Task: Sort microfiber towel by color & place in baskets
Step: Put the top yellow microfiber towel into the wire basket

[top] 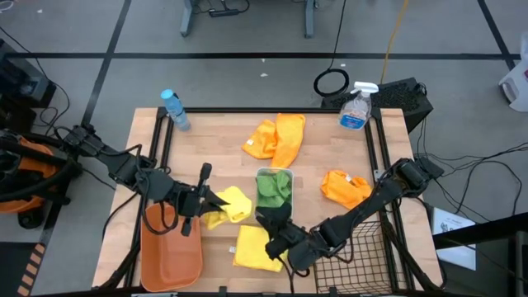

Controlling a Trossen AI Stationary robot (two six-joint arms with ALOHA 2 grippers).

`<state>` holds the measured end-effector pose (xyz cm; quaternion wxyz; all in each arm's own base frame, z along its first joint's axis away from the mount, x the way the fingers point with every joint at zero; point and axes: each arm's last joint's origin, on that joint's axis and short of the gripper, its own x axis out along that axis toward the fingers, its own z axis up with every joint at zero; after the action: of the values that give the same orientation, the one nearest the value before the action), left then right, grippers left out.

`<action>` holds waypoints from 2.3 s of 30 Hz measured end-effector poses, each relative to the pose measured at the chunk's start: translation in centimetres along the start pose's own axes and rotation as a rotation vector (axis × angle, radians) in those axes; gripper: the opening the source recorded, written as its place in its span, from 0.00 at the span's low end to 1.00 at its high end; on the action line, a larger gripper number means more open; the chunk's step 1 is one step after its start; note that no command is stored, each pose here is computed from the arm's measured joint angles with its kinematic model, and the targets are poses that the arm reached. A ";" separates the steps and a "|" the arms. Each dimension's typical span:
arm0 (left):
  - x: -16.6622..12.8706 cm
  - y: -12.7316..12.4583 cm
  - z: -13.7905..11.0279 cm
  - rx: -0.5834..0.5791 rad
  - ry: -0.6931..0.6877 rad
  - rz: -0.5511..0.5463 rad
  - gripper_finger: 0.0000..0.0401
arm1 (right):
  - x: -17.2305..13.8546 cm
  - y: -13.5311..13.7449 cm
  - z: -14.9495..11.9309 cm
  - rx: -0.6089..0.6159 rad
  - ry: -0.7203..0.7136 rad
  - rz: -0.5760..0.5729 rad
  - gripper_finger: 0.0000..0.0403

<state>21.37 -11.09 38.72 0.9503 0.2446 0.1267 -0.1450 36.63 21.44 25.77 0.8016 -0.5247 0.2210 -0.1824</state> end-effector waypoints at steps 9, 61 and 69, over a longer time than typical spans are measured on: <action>0.0 0.0 0.3 -0.004 -0.032 -0.009 0.04 | 0.5 -0.1 -0.3 0.134 0.013 0.000 0.60; 9.1 -3.9 -2.6 -0.019 0.105 -0.087 0.04 | -3.8 -0.3 2.5 0.088 -0.129 -0.068 0.72; 9.0 -4.1 -2.4 0.002 0.089 -0.117 0.04 | -4.2 -0.2 2.4 0.199 -0.063 -0.105 0.80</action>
<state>27.93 -15.24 32.07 0.9334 0.2440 0.1827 -0.1896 34.40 25.45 27.48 0.8457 -0.4589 0.1487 -0.2284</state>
